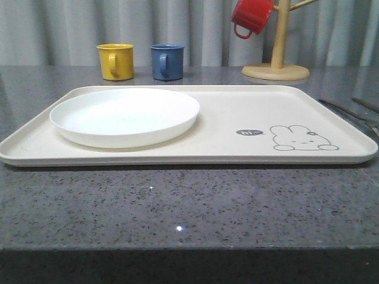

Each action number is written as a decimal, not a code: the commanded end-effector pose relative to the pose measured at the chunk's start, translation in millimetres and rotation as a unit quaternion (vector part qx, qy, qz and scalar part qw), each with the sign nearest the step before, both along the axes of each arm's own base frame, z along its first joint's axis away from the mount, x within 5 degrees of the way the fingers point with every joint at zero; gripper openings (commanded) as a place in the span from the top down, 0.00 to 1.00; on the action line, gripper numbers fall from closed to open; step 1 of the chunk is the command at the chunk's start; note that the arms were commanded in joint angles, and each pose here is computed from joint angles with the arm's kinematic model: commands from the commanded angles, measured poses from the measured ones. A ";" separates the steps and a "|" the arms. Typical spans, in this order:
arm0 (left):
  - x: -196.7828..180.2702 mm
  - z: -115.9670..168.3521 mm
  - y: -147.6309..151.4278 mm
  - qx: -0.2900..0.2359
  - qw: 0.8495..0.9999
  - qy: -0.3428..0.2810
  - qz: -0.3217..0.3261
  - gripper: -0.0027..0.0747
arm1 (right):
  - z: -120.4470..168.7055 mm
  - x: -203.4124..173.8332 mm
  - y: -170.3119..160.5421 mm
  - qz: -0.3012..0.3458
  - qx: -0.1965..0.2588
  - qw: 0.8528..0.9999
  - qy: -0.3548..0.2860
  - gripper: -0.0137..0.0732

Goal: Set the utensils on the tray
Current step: 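Lift the white plate onto the tray end nearest the left gripper, release, then grasp the steel fork beside the tray with the right gripper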

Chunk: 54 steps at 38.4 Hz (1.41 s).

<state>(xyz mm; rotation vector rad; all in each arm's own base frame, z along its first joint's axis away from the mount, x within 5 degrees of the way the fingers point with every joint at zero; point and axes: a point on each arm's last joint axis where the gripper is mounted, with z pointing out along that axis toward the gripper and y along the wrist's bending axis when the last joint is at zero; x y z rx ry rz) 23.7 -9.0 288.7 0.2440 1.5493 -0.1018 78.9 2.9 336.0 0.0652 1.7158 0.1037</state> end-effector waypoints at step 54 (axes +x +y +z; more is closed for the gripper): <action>-2.5 15.0 0.8 -0.022 0.999 -0.044 0.002 0.99 | -63.7 255.4 35.5 0.068 -0.054 0.885 0.456 0.77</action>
